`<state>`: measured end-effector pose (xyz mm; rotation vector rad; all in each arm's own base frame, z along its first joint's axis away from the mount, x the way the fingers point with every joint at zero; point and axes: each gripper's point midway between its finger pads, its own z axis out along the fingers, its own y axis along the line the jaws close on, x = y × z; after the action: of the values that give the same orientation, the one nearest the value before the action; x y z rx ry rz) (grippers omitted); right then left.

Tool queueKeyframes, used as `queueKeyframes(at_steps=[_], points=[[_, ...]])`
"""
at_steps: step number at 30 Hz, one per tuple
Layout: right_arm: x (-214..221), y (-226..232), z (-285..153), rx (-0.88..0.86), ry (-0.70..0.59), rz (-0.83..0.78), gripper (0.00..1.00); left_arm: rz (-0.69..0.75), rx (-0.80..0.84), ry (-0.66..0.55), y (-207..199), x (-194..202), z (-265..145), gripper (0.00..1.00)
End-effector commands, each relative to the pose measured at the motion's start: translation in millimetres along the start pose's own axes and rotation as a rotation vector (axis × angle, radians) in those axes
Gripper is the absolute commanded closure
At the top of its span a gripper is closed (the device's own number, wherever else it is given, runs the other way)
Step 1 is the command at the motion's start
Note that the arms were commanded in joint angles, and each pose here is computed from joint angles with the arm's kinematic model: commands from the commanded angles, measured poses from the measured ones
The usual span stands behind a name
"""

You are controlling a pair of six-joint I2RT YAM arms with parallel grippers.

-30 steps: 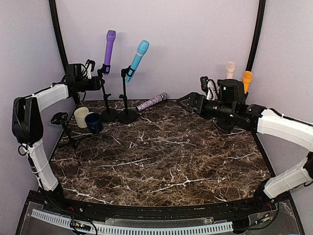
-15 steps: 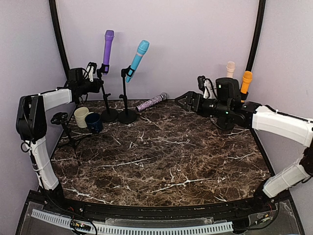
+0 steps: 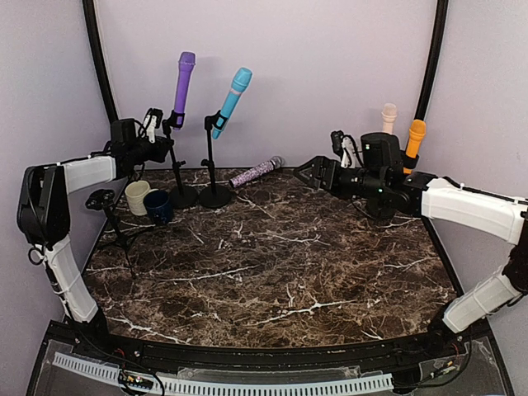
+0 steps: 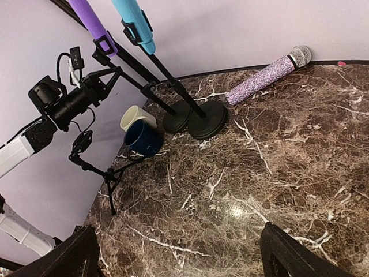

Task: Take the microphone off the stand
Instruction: Pick up the microphone stand with the microphone from the corner of the board.

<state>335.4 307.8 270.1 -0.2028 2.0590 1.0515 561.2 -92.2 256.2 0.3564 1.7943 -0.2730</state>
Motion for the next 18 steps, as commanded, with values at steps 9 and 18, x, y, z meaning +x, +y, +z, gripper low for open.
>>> queueKeyframes(at_steps=[9,18], points=[[-4.9,7.7,-16.3,-0.046,-0.046,0.014,0.01,0.046,0.13,-0.256,-40.6,-110.8,-71.5,1.0],[-1.3,3.9,-27.2,-0.029,-0.059,0.003,0.02,0.074,0.227,-0.261,-91.6,-119.5,-112.6,1.0]])
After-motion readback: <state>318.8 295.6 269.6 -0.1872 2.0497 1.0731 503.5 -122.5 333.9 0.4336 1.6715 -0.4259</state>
